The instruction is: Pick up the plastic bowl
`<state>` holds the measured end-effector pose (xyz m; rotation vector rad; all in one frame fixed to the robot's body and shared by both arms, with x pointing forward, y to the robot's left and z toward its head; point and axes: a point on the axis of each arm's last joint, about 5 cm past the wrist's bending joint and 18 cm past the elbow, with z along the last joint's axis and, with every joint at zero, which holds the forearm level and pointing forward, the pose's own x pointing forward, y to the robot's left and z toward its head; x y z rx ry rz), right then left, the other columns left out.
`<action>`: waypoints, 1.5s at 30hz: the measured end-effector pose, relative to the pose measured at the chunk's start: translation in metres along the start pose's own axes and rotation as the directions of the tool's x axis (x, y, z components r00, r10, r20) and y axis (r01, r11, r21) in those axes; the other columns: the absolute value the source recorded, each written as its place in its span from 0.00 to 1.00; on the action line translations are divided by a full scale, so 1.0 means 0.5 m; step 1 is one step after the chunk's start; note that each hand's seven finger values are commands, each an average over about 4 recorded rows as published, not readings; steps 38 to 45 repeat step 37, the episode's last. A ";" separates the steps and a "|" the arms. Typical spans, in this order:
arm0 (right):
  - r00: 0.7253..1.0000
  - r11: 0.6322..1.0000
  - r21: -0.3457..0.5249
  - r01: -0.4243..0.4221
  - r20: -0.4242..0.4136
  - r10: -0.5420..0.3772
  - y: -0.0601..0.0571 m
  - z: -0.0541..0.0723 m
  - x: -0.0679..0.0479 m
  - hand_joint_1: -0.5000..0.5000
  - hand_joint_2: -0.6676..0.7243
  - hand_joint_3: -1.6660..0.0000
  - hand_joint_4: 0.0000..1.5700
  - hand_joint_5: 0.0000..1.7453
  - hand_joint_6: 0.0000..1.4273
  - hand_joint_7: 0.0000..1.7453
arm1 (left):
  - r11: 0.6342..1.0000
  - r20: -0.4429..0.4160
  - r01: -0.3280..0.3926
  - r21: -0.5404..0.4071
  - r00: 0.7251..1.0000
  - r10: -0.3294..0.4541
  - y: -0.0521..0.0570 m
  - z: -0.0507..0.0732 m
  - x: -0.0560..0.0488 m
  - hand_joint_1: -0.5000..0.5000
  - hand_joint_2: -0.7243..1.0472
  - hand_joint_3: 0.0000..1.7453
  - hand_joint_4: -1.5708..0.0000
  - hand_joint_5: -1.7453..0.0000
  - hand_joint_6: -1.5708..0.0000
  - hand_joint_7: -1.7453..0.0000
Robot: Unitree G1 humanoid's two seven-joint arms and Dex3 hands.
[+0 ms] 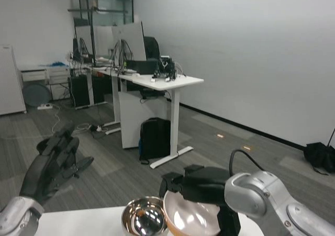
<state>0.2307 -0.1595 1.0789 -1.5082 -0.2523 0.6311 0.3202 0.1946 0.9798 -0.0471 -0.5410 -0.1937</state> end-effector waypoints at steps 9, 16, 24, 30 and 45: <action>1.000 1.000 -0.002 0.011 -0.012 -0.011 -0.003 -0.003 -0.003 0.06 0.05 0.14 0.72 0.81 0.88 0.64 | 1.000 0.007 -0.003 -0.014 1.000 0.003 0.000 0.000 -0.005 0.00 0.90 0.05 1.00 1.00 0.95 0.96; 1.000 1.000 0.005 0.020 -0.021 -0.019 -0.003 -0.007 -0.007 0.08 0.05 0.14 0.71 0.83 0.88 0.64 | 1.000 0.003 -0.005 -0.013 1.000 0.005 0.001 -0.002 -0.009 0.00 0.90 0.05 1.00 1.00 0.95 0.96; 1.000 1.000 0.005 0.021 -0.022 -0.021 -0.004 -0.008 -0.007 0.07 0.05 0.14 0.72 0.83 0.88 0.64 | 1.000 0.004 -0.005 -0.013 1.000 0.005 0.001 -0.001 -0.009 0.00 0.90 0.05 1.00 1.00 0.95 0.96; 1.000 1.000 0.005 0.021 -0.023 -0.021 -0.004 -0.010 -0.007 0.06 0.05 0.14 0.73 0.83 0.88 0.64 | 1.000 0.003 -0.005 -0.013 1.000 0.005 0.001 -0.001 -0.009 0.00 0.90 0.05 1.00 1.00 0.95 0.96; 0.999 1.000 0.011 0.022 -0.031 -0.022 -0.004 -0.014 -0.006 0.07 0.05 0.14 0.73 0.78 0.88 0.64 | 1.000 -0.001 -0.007 -0.013 1.000 0.007 0.002 -0.003 -0.010 0.00 0.90 0.05 1.00 1.00 0.95 0.96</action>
